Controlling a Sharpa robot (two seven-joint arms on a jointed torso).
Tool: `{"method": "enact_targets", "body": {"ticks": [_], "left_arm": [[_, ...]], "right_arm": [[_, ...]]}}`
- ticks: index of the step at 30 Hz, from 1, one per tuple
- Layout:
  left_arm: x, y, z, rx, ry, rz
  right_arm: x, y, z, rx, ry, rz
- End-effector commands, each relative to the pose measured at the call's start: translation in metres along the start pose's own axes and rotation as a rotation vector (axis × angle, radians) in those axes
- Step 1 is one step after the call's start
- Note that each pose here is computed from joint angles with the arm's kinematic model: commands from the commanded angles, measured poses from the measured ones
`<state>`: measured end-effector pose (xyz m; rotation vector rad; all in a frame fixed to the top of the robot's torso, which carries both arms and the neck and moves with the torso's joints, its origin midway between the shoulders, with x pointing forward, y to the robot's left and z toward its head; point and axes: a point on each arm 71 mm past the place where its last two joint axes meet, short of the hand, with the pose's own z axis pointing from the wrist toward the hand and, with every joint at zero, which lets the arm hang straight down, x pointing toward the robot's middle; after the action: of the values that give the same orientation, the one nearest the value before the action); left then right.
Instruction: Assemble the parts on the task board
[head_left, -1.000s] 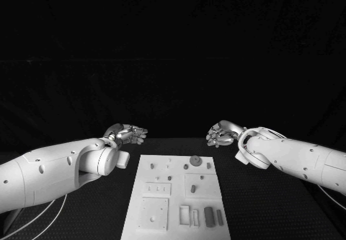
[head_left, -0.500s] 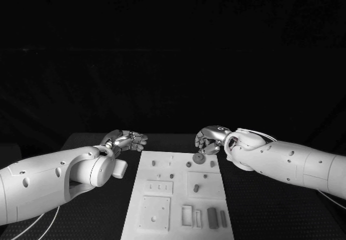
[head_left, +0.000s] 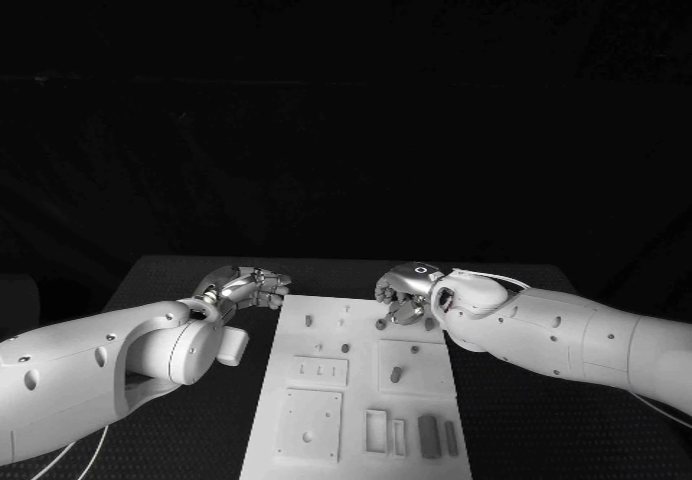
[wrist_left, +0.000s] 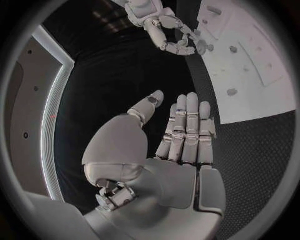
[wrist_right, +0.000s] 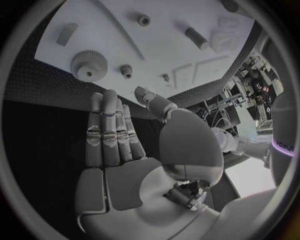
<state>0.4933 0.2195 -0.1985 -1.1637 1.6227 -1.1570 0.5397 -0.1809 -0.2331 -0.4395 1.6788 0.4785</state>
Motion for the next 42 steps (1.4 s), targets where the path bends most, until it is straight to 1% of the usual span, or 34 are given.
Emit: {"method": "enact_targets", "body": {"ticks": [1,5,20,28,35,42], "left_arm": [[0.0019,-0.0014,-0.001,0.014,0.018,-0.004],[0.003,-0.0017,-0.0015,0.013,0.021,-0.009],[0.0014,-0.0031,-0.0021,0.016,0.018,-0.011],[-0.0006,-0.0027,-0.0019,0.014,0.013,-0.012],[-0.0015,-0.0025,-0.0008,0.012,0.01,-0.015],[-0.0022,-0.0022,-0.0005,0.009,0.01,-0.016]], "right_arm": [[-0.001,0.004,0.002,-0.007,-0.007,-0.059],[0.002,0.005,0.003,-0.012,0.005,-0.068],[0.011,0.006,0.002,-0.017,0.045,-0.079],[0.011,0.003,0.001,-0.012,0.039,-0.082],[0.01,0.005,-0.001,-0.021,0.035,-0.078],[0.012,0.004,-0.005,-0.021,0.047,-0.078]]}}
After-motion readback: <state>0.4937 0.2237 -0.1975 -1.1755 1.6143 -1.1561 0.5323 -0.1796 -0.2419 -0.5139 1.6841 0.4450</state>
